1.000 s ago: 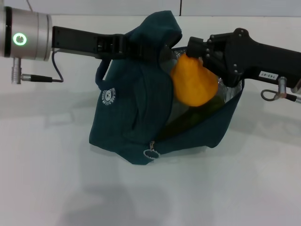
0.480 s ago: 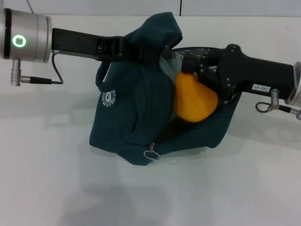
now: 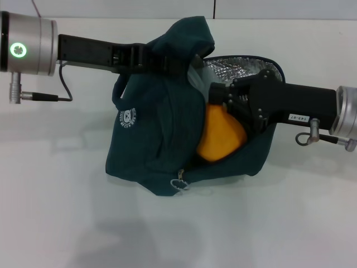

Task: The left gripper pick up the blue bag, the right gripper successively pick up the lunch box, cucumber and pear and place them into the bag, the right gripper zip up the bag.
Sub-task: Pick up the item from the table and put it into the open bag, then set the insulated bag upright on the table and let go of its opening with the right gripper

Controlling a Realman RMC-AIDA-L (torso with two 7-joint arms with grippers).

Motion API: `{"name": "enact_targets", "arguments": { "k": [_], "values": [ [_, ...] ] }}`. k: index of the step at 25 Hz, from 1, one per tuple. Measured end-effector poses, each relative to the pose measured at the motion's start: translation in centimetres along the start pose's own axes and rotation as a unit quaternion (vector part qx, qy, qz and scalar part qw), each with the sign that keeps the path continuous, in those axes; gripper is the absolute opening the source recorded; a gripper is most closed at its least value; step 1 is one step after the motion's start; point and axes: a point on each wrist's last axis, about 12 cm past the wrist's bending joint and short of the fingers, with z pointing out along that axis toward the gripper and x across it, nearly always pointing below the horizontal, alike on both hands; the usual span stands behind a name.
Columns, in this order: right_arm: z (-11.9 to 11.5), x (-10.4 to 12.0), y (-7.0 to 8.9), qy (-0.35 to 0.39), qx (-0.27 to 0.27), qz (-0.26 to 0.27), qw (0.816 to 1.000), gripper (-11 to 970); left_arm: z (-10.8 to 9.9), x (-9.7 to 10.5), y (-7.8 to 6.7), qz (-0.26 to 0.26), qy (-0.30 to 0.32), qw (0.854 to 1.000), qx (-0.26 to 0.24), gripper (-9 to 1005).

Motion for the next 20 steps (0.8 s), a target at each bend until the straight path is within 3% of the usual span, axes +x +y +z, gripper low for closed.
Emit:
{"name": "enact_targets", "arguments": {
  "k": [15,20],
  "values": [
    [-0.6,0.3,0.1,-0.008,0.01,-0.004,1.0,161,0.0,0.1,0.1,-0.002,0.0,1.0,0.001,56],
    [-1.6,0.0,-0.1,-0.025,0.026,-0.004,0.999,326,-0.1,0.0,0.1,-0.002,-0.001,1.0,0.0,56]
  ]
}}
